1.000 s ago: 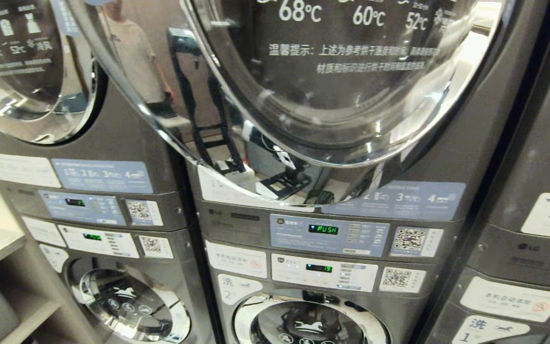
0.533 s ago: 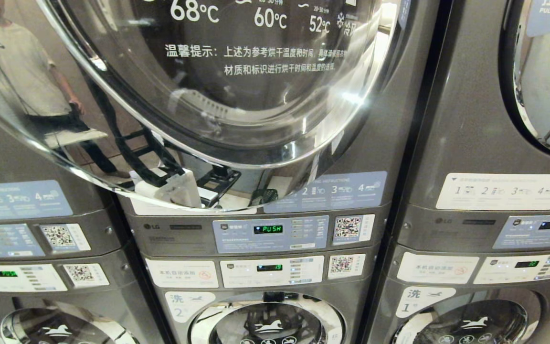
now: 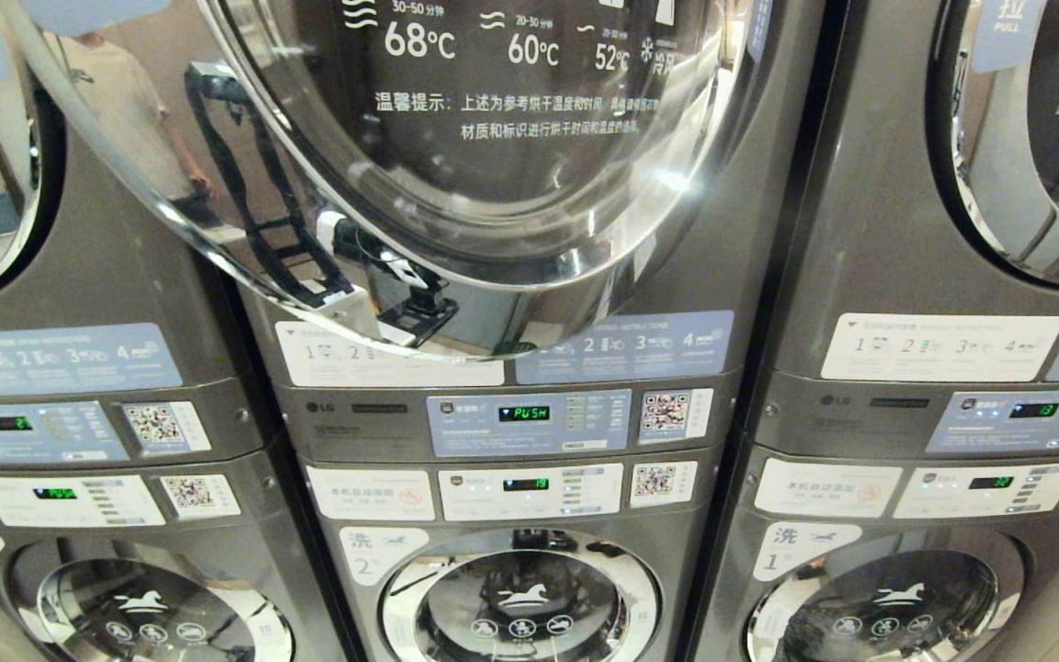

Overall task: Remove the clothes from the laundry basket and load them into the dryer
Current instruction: Open the dryer

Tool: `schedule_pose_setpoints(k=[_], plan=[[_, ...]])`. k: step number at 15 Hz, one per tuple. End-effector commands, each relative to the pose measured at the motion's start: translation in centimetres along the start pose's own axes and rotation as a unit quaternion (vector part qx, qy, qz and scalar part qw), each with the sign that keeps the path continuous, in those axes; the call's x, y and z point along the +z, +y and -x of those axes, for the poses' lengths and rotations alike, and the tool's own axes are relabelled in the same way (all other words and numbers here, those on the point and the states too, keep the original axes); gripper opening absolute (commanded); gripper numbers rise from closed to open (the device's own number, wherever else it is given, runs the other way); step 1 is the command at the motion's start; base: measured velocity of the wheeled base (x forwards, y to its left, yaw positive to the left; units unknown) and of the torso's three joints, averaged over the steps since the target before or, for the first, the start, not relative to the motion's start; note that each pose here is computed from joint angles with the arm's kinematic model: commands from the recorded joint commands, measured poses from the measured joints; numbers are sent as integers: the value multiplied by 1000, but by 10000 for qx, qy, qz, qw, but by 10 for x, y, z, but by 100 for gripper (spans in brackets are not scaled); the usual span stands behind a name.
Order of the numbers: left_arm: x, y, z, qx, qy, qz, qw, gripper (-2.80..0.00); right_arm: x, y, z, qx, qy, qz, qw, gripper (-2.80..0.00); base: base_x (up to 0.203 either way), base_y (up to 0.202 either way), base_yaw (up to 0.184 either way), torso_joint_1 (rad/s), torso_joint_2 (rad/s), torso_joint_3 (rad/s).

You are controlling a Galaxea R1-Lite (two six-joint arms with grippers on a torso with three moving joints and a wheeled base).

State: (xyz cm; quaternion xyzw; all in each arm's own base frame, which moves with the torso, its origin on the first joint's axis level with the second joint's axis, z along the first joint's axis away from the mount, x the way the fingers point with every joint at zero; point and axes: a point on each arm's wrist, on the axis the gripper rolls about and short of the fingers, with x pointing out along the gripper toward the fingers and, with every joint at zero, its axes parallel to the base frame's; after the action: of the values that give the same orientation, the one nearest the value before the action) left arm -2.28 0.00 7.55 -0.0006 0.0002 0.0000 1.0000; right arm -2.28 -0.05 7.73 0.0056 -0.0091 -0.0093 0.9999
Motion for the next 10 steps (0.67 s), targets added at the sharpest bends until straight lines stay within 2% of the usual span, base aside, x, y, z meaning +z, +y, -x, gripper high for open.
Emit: schedule_pose_setpoints(k=[1, 5, 8, 10], plan=[[0, 0, 0, 0, -2, 1, 10000, -280, -2, 0, -1, 1, 37, 2, 10000, -280, -196, 0, 0, 2, 6, -2], [0, 0, 0, 0, -2, -6, 10000, -280, -2, 0, -1, 1, 37, -5, 10000, -280, -158, 0, 2, -4, 0, 0], [1, 0, 0, -37, -13, -106, 9999, -280, -2, 0, -1, -7, 37, -36, 10000, -280, 0, 0, 0, 0, 0, 0], [25, -1, 6, -194, -330, -227, 9990, -280, -2, 0, -1, -7, 37, -36, 10000, -280, 0, 0, 0, 0, 0, 0]])
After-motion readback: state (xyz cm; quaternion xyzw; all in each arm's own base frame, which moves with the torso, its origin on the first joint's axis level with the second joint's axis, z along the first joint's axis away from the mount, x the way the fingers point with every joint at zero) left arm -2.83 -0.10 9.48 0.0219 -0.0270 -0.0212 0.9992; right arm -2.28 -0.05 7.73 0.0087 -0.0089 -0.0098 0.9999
